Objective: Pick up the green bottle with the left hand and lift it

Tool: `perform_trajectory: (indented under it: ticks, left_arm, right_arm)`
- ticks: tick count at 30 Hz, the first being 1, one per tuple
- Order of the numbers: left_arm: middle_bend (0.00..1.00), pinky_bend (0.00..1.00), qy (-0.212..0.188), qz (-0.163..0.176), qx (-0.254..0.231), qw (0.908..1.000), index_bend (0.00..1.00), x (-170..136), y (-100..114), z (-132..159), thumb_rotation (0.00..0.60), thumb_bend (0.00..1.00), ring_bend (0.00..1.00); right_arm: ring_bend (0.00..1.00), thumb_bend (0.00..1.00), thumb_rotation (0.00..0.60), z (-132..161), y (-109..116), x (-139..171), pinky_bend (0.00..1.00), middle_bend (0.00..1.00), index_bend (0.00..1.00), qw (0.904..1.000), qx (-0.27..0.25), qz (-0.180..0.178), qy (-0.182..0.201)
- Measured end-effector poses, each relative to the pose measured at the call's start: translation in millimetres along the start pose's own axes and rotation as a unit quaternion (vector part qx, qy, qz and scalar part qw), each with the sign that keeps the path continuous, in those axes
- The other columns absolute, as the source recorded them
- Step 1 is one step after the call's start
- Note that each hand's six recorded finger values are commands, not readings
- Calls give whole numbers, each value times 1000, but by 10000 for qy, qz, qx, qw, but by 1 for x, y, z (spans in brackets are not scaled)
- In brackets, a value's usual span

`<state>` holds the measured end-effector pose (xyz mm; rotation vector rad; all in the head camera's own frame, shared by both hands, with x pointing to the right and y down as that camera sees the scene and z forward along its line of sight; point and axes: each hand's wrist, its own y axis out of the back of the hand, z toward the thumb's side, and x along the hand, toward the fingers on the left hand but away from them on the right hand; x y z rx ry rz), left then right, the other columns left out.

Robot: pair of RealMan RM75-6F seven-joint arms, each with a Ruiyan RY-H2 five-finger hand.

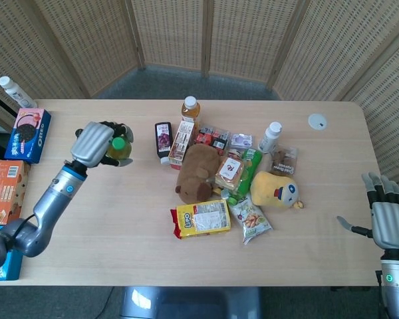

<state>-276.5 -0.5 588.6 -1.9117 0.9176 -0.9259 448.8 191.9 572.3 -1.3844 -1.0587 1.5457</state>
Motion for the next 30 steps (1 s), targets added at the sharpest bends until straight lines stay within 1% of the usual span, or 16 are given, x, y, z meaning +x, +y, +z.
perform_trajectory:
  ticks: [4,9,12,15,19,24,30]
  left_arm:
    - [667,679,0,288,102,9995,645,-3,38,4,600,169,765]
    - [666,681,9,665,101,9977,644,-5,85,13,600,167,765]
    - [664,681,-6,904,53,9959,644,-5,110,20,600,168,765]
    - [664,681,-17,1080,-34,9941,644,-5,130,26,600,168,766]
    - [664,682,-42,1174,-83,9930,643,-7,143,33,600,166,765]
    - [664,681,-57,1172,-84,9931,644,-12,145,40,600,164,765]
    - [664,681,-21,1146,-86,9934,644,-14,145,42,600,164,765]
  right_arm:
    - [9,0,367,1,-4,0,0,33,0,10000,-62,13,22]
    - [9,0,367,0,-5,1,0,33,0,9999,-129,-13,32]
    - [10,0,363,-2,-5,4,0,33,0,9999,-145,-25,9]
    - [10,0,363,-4,-4,6,0,32,0,9998,-173,-48,-9]
    - [10,0,363,-8,-2,12,0,33,0,9998,-198,-87,-48]
    - [9,0,365,-17,-2,21,0,33,0,9996,-235,-88,-164]
    - [9,0,361,-23,0,27,0,32,0,9994,-251,-117,-210]
